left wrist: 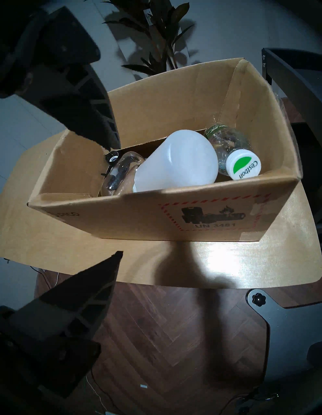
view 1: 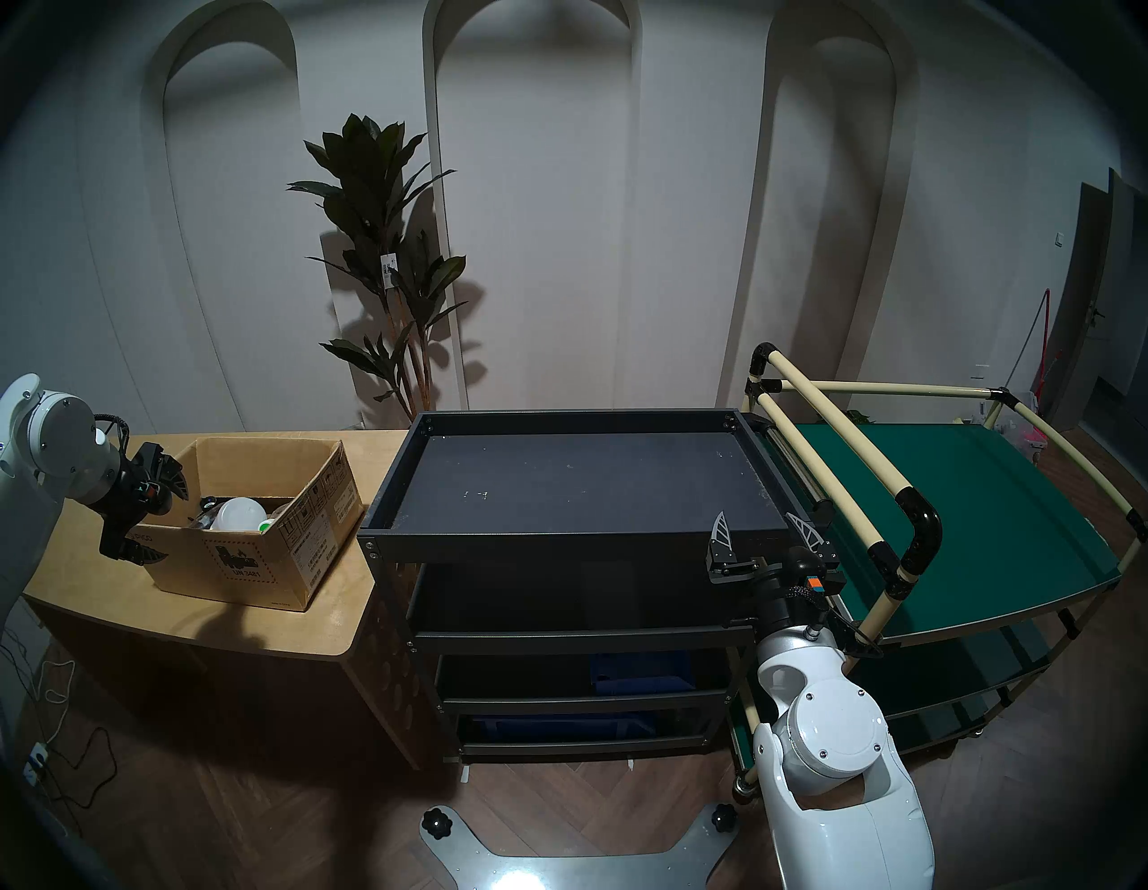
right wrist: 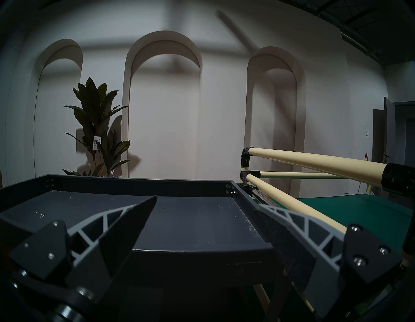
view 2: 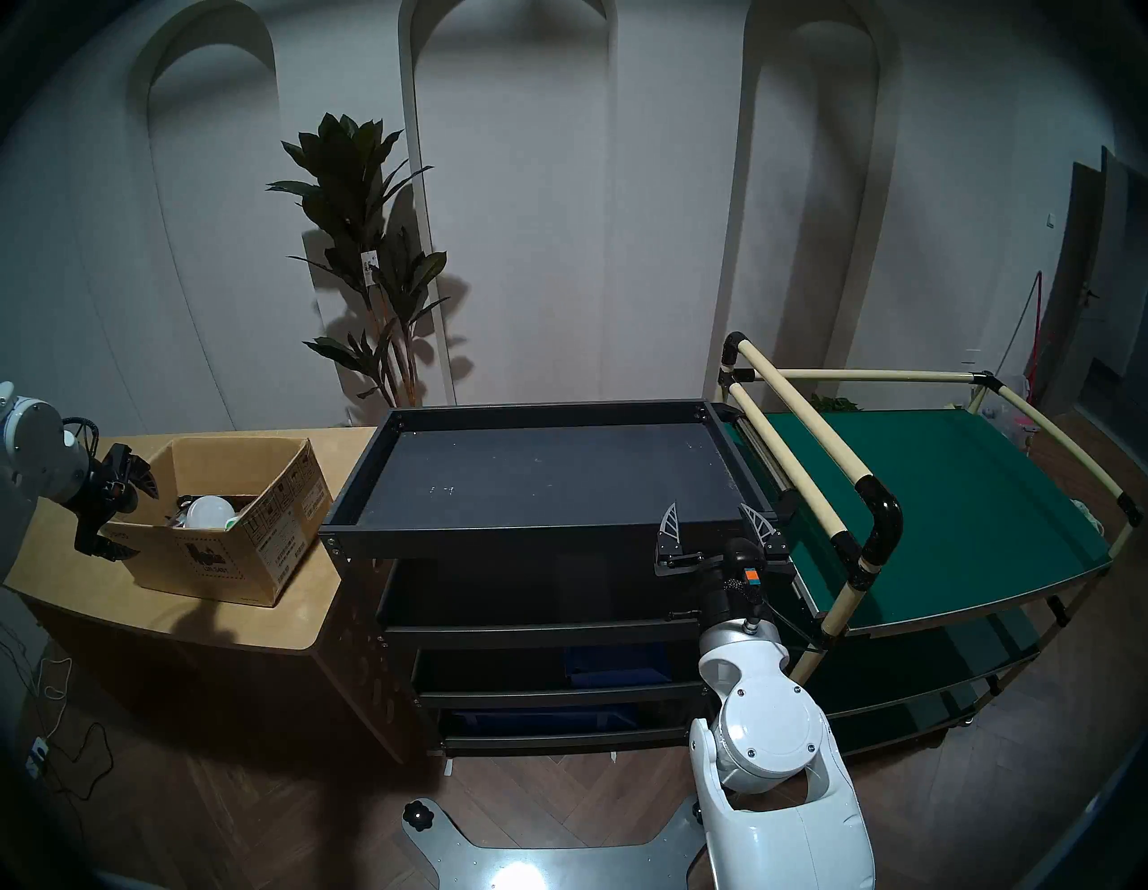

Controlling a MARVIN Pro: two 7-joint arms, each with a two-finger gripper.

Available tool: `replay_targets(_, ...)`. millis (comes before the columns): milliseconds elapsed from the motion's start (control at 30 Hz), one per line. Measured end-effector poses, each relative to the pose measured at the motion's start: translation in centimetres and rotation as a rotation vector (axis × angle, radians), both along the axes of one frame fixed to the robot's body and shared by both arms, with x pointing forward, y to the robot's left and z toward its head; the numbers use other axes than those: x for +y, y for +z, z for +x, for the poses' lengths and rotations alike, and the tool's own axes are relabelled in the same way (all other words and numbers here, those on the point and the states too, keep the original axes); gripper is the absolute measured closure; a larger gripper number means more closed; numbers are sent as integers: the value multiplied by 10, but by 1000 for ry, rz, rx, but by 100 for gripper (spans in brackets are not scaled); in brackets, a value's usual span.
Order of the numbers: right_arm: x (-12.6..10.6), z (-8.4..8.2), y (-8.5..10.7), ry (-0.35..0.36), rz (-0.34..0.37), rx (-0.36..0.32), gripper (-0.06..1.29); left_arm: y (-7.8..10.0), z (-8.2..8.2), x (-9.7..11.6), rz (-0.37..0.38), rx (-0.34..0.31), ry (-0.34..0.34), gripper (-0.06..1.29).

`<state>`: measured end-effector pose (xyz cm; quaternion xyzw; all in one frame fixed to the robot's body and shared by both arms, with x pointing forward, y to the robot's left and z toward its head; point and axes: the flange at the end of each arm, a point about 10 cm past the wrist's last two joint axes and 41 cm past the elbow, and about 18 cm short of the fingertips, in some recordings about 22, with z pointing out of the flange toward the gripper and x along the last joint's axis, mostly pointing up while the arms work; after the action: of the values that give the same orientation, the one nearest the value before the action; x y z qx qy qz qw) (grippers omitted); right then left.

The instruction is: Put the storage box onto the shelf

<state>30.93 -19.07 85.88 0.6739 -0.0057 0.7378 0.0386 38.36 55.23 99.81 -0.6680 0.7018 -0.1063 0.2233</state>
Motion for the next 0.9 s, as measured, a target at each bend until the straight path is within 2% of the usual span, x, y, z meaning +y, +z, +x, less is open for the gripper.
replay_targets(567,0,0,0,0,-1,0,0,-41,22,1,-40,2,-8,0)
replay_targets(900,0,0,0,0,-1,0,0,-65,30,12,-27,59,13,0)
